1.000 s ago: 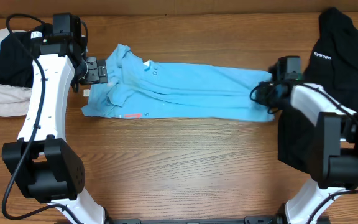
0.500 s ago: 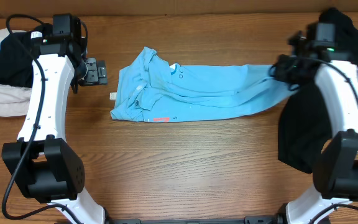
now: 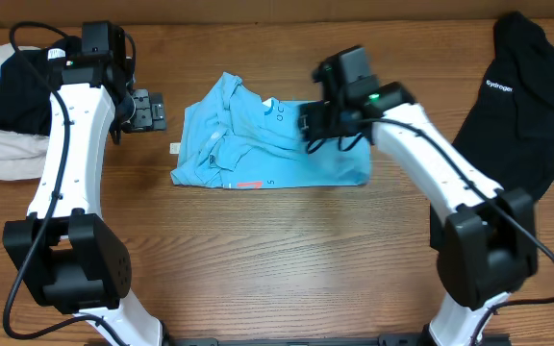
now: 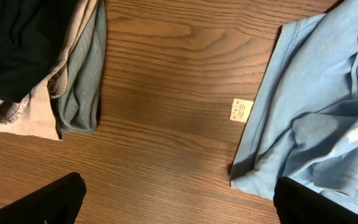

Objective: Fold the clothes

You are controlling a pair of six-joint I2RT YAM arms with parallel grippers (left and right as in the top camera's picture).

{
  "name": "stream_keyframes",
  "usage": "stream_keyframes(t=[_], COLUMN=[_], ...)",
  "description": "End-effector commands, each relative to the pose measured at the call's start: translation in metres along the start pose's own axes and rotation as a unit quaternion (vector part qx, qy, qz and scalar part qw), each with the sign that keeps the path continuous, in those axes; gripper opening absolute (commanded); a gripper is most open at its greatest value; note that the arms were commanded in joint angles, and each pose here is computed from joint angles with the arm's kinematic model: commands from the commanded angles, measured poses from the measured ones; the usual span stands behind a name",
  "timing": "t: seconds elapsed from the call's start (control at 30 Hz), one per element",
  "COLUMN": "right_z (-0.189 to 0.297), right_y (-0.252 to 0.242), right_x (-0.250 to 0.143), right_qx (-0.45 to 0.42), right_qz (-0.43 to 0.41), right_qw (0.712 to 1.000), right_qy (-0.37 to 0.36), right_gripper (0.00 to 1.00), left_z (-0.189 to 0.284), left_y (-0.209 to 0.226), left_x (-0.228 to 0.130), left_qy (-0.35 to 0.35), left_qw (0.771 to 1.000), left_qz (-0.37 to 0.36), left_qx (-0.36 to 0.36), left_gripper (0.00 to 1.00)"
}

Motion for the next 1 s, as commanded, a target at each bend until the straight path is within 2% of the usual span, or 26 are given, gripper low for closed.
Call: stream_keyframes(t=[0.0, 0.13, 0.27, 0.43, 0.7, 0.83, 0.97], right_z=[0.006, 0.032, 0.053, 0.041, -0.036, -0.057, -0.070], right_y=[0.008, 0.008, -0.015, -0.042, -0.065, -0.070, -0.073], right_x=[0.010, 0.025, 0.033, 0.023, 0.002, -0.002, -0.003], right_qx=[0.004, 0.012, -0.002, -0.018, -0.031, -0.033, -0.034], right_qz=[-0.015, -0.034, -0.060, -0.084, -0.130, -0.132, -0.132], right_qw=[1.000, 0.999, 0.998, 0.996, 0.991, 0.990, 0.990], right_qy=[-0.017, -0.032, -0.034, -0.018, 0.025, 0.032, 0.033], right_gripper=[1.00, 1.00, 1.00, 1.00, 0.77, 0.65, 0.61], left_z=[0.004, 0.003, -0.006, -0.027, -0.039, -0.039, -0.039], left_y=[0.003, -0.009, -0.029, -0.036, -0.036, -0.035, -0.034], left_x=[0.006, 0.005, 0.003, -0.006, -0.008, -0.005, -0.004], left_qy=[-0.009, -0.007, -0.007, 0.010, 0.022, 0.017, 0.014], left_qw=[1.000, 0.999, 0.995, 0.993, 0.993, 0.994, 0.994], left_qz=[-0.009, -0.014, -0.047, -0.060, -0.060, -0.060, -0.060], left_qx=[0.000, -0.035, -0.090, -0.104, -0.101, -0.095, -0.093], left_gripper=[1.00, 1.00, 1.00, 1.00, 1.00, 1.00, 1.00])
Point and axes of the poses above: each gripper's point midway between its finger pads, its own z axis back along the fingers, its own y axis along the line the jaws close on, x = y × z, the point moved 1 cm from there along z, back along the fingers, and after that the axes turned 3 degrees about -z, right-handed, at the moved point
